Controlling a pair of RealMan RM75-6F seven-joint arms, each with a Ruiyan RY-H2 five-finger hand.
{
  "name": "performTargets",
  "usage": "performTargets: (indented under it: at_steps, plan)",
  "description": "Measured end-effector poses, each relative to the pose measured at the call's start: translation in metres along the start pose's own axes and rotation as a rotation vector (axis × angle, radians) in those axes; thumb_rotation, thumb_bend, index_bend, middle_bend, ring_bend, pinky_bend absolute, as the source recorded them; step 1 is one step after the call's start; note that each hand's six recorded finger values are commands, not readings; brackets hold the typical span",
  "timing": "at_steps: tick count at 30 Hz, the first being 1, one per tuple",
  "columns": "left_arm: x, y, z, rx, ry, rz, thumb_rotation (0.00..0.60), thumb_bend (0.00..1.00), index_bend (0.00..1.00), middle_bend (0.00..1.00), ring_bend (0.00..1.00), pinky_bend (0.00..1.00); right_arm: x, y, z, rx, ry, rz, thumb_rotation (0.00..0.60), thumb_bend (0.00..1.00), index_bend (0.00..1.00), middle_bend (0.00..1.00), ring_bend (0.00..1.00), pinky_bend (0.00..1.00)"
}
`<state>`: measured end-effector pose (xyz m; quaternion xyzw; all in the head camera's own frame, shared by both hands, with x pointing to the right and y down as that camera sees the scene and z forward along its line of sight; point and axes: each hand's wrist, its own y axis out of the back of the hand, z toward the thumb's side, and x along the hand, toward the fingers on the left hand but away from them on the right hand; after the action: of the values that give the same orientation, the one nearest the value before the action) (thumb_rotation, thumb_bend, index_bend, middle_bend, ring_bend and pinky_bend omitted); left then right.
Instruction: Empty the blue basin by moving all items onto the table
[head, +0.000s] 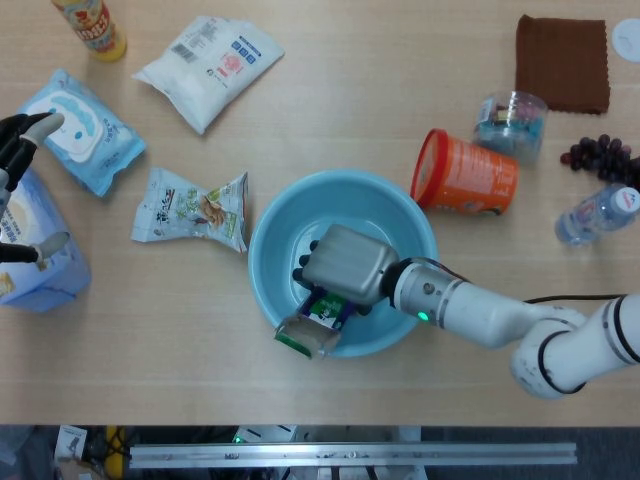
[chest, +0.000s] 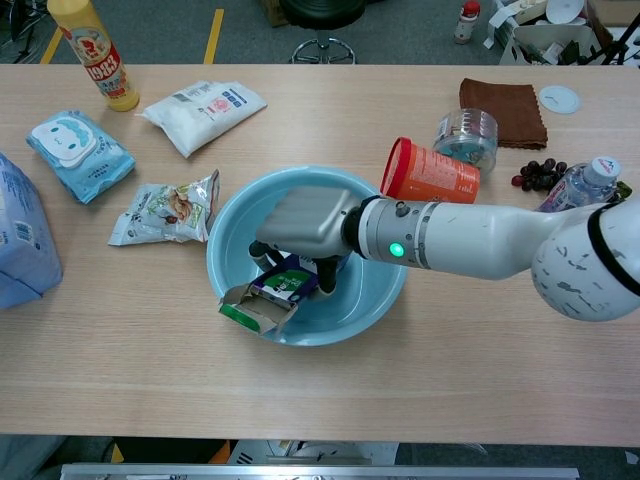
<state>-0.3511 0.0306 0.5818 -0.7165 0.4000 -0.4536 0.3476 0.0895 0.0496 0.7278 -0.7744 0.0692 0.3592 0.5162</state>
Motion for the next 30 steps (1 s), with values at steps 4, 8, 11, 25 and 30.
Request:
performTargets:
  at_steps: [4,8,11,25,30]
  plan:
    - [0.001,0.001,0.002,0.002,-0.004,0.001,0.600,0.19,0.00,0.09,0.06,0.20,0.007,0.007,-0.007,-0.030,-0.008,-0.032,0.600,0.34,0.73,0.48,0.46,0.60]
    - [0.003,0.001,0.004,0.011,-0.008,0.000,0.600,0.19,0.00,0.09,0.06,0.20,0.018,0.019,-0.016,-0.070,-0.022,-0.075,0.600,0.34,0.73,0.48,0.47,0.60]
    - [0.004,0.002,0.006,0.012,-0.013,0.001,0.600,0.19,0.00,0.09,0.06,0.20,0.029,0.030,-0.026,-0.096,-0.037,-0.111,0.600,0.34,0.73,0.48,0.47,0.61]
    - [0.009,0.003,0.011,0.015,-0.025,0.008,0.600,0.19,0.00,0.09,0.06,0.20,0.109,0.068,-0.078,-0.164,-0.142,-0.246,0.600,0.34,0.73,0.48,0.47,0.61]
    - [0.011,0.002,0.015,0.019,-0.034,0.007,0.600,0.19,0.00,0.09,0.06,0.20,0.144,0.062,-0.090,-0.193,-0.176,-0.241,0.600,0.34,0.73,0.48,0.48,0.62]
